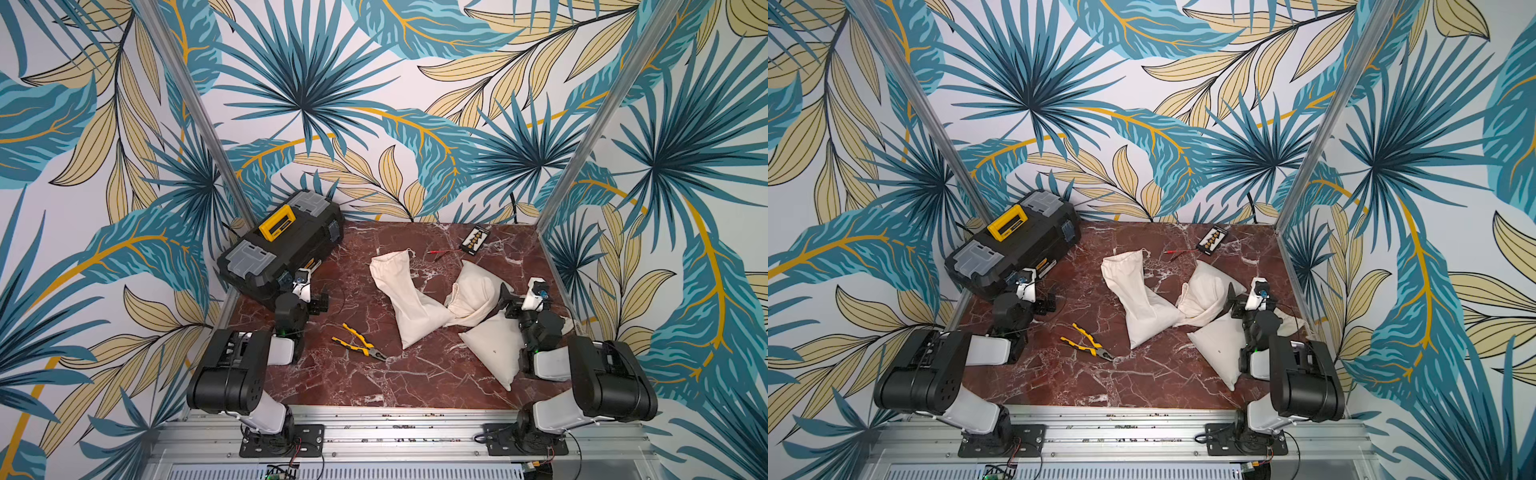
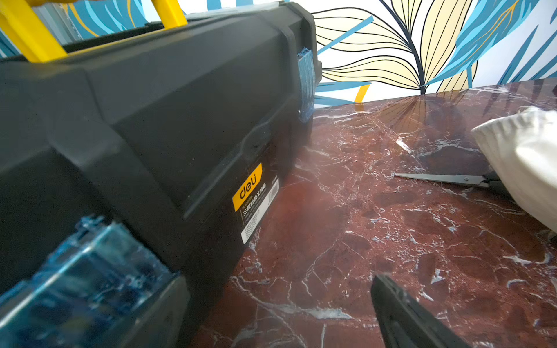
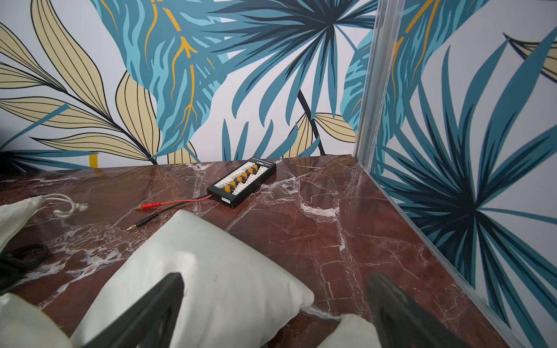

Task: Close the soil bag
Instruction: Pick up the soil bag from the center of the board.

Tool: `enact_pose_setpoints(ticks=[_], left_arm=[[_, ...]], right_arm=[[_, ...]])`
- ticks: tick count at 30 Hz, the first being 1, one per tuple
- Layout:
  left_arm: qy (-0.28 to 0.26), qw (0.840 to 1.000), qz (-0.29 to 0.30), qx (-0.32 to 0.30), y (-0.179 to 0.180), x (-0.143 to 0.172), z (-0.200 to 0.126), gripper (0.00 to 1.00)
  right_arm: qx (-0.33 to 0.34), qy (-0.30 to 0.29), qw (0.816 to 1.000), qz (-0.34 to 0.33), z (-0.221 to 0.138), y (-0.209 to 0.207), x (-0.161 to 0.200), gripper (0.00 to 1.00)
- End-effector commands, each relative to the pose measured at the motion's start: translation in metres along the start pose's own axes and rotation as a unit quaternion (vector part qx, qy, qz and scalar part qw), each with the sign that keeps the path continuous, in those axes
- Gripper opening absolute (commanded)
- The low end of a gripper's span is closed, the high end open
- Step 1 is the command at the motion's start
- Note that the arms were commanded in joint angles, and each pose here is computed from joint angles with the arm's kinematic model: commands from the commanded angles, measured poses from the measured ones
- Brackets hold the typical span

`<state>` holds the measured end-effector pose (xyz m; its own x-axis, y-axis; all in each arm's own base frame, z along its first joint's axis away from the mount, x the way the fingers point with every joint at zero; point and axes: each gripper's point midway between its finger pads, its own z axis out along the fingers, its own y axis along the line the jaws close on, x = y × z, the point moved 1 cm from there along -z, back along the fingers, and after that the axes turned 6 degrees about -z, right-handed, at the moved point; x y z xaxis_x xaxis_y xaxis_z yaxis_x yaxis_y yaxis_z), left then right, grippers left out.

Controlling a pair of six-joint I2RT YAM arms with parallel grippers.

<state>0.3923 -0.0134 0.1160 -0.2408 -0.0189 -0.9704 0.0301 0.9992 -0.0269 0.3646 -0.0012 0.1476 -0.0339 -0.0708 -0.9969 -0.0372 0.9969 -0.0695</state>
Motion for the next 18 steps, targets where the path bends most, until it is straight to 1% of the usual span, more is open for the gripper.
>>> enact_pose_setpoints(ticks=[1, 12, 16, 18], left_arm=[[-0.006, 1.0, -0.004, -0.003, 0.003, -0.004, 0.001, 1.0], [-0.011, 1.0, -0.002, 0.003, 0.001, -0.006, 0.0, 1.0], [-0.019, 1.0, 0.007, 0.019, -0.007, -0.022, -0.015, 1.0], [-0.016, 0.999, 0.012, 0.025, -0.013, -0.035, -0.025, 1.0]], right_arm=[[-0.009, -0.001, 1.0, -0.006, 0.0, 0.004, -0.001, 0.99], [-0.01, -0.004, 1.0, -0.008, 0.0, 0.004, -0.003, 0.99], [-0.003, -0.004, 1.0, -0.003, -0.001, 0.001, -0.02, 0.99], [0.001, 0.023, 1.0, 0.013, -0.001, -0.001, -0.019, 0.99]])
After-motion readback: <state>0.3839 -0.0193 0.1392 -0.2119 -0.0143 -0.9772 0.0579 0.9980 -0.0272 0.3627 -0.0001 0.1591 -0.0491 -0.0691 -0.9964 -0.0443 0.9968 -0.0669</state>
